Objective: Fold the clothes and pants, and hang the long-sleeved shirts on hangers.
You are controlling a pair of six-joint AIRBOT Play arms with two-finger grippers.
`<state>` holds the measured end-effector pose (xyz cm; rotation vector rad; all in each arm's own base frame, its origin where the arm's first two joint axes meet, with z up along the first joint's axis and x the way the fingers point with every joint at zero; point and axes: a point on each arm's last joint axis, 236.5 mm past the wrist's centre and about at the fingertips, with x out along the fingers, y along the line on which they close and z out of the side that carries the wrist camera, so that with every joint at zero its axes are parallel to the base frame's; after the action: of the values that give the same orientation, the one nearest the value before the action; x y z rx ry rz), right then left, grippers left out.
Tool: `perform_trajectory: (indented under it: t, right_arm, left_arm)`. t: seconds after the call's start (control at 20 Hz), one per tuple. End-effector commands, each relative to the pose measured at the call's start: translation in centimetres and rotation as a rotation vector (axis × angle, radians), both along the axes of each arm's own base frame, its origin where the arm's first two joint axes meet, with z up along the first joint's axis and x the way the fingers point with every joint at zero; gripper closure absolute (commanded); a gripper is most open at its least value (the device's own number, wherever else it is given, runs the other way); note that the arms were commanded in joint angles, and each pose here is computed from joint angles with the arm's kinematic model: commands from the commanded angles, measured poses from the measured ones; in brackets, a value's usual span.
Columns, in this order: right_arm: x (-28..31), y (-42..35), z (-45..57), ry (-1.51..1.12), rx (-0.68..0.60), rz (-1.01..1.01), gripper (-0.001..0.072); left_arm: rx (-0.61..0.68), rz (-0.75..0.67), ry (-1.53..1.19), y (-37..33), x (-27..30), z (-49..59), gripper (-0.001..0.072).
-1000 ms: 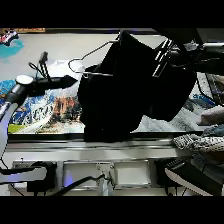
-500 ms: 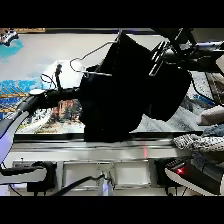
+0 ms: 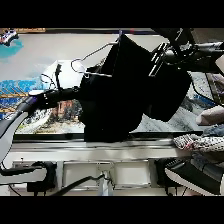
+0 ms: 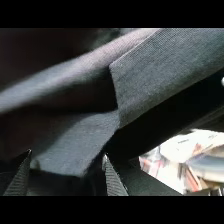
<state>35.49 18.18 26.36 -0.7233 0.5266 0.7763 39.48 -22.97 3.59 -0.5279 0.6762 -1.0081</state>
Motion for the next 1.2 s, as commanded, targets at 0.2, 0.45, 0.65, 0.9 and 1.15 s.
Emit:
perform_trajectory:
  t: [0.2, 0.45, 0.65, 0.9, 1.15]
  right_arm:
    - [-0.1, 0.3, 0.0, 0.003, 0.01, 0.006, 0.0689]
    - [-0.2, 0.5, 0.1, 0.006, 0.019, 0.012, 0.0689]
    - [-0.4, 0.7, 0.1, 0.014, 0.031, 0.014, 0.0689]
    - [-1.0, 0.5, -0.6, 0.051, 0.013, 0.023, 0.0689]
    - [-0.9, -1.0, -1.5, 0.065, -0.057, -0.007, 0.0689]
  left_arm:
    - [-0.043, 0.015, -0.004, 0.8, 0.4, 1.0, 0.0183]
    - [-0.006, -0.072, -0.068, -2.4, -1.3, 0.6, 0.0185]
    - [0.113, 0.047, -0.07, -1.9, 1.1, -1.7, 0.0496]
    - [-0.014, 0.286, -0.035, 3.0, 5.8, 0.7, 0.0682]
    - [-0.177, 0.382, -0.149, 8.6, 9.4, 7.8, 0.0684]
